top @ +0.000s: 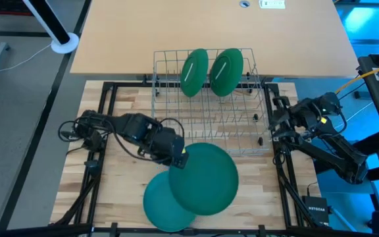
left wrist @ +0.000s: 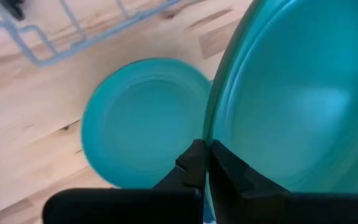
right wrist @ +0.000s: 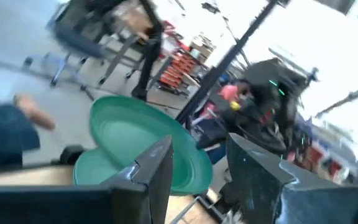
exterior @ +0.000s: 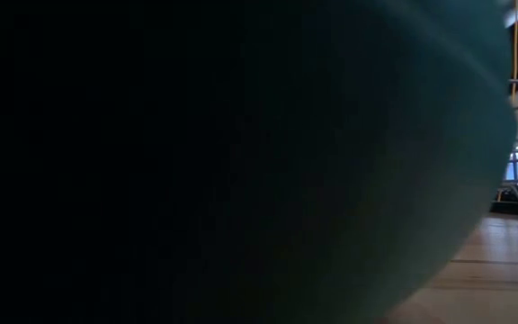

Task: Sort dishes
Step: Put the green plate in the dish rack

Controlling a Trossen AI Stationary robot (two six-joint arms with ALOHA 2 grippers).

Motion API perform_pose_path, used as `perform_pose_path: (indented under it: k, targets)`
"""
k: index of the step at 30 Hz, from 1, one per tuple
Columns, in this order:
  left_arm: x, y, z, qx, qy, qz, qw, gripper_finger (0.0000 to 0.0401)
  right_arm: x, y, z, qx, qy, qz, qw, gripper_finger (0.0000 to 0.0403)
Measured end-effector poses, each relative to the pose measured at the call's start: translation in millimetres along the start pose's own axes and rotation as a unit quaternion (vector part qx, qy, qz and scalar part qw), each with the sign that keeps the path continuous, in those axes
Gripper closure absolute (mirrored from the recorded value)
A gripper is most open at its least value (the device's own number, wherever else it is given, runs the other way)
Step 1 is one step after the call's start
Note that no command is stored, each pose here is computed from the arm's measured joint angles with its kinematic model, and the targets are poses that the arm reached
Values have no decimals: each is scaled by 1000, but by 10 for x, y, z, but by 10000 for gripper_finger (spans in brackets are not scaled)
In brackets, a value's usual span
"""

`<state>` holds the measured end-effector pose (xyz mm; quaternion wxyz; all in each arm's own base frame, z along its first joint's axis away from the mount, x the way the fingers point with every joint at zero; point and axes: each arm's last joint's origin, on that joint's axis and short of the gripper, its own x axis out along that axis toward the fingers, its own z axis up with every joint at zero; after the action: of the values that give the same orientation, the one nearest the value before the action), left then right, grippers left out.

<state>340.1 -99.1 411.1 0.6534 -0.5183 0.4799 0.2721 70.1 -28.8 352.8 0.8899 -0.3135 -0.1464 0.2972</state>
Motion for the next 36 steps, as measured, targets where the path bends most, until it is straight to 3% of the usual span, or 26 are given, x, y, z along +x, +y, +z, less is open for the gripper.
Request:
perform_pose_path:
  k: [8, 17, 25, 36]
  targets:
    - [-179, -57, 299, -1, 10, -69, 998, 401, -1, 14, 2, -139, -7, 24, 990, 249]
    - [-277, -131, 577, -36, 20, -152, 987, 401, 1, -28, -20, -283, 12, -22, 959, 249]
    - [-298, -109, 753, -63, 30, -166, 984, 401, 5, -49, -53, -279, 11, -17, 960, 249]
    - [-293, -94, 783, -63, 50, -164, 983, 401, 109, -139, -234, -237, -21, 19, 971, 249]
